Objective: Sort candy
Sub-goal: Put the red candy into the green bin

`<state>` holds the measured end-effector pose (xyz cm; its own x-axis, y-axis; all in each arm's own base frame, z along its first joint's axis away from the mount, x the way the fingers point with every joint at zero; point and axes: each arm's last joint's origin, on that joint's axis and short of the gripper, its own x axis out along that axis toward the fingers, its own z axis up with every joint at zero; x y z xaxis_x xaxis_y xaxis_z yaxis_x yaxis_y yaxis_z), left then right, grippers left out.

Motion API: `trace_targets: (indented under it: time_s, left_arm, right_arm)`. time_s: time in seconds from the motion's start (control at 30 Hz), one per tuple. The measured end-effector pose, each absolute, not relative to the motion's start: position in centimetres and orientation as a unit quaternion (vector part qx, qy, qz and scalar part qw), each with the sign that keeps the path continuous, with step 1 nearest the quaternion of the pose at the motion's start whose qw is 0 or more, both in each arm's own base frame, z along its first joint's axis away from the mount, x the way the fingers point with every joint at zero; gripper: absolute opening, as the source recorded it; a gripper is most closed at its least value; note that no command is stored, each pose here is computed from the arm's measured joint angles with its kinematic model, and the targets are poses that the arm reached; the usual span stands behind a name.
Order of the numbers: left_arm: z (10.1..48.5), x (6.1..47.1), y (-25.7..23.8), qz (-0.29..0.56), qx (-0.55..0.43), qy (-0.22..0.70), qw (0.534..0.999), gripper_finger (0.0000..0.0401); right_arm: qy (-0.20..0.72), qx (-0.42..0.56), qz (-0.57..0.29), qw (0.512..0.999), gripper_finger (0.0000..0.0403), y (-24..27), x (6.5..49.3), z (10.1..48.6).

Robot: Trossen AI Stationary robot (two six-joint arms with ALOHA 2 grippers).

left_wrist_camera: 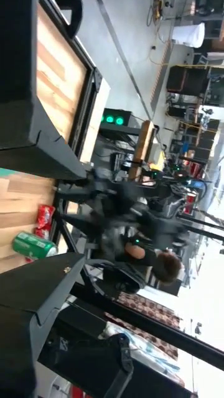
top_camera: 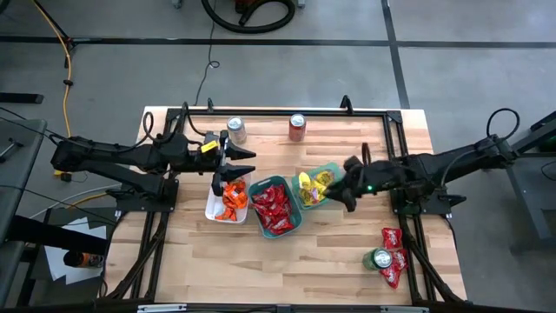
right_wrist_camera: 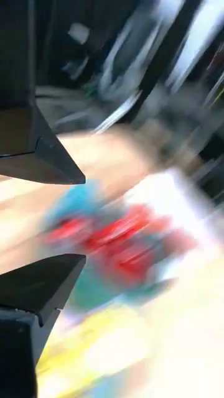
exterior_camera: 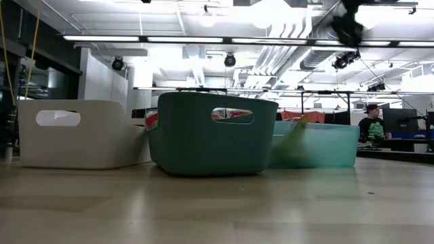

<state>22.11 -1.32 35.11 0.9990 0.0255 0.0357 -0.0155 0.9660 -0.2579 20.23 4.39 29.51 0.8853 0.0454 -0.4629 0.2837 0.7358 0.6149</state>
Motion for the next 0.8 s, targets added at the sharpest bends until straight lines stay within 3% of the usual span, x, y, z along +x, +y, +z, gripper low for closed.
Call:
trace_targets:
  time_s: [0.2, 0.33, 0.53, 0.8]
  left_arm:
    - [35.1, 22.1, -1.3, 0.010, -0.127, -0.019, 0.992, 0.0191]
    - [35.1, 22.1, -1.3, 0.010, -0.127, -0.018, 0.992, 0.0191]
    - [35.1, 22.1, -1.3, 0.011, -0.127, -0.018, 0.992, 0.0191]
    - [35.1, 22.1, -1.3, 0.011, -0.126, -0.017, 0.992, 0.0191]
  right_arm:
    - [0.519, 0.459, -0.214, 0.689, 0.0189, 5.0, 15.7, 25.0]
    - [0.624, 0.450, -0.273, 0.577, 0.0189, 5.8, 13.9, 23.8]
    - [0.668, 0.422, -0.315, 0.525, 0.0189, 7.1, 13.5, 22.8]
    - [0.710, 0.458, -0.299, 0.443, 0.0189, 8.5, 12.1, 16.2]
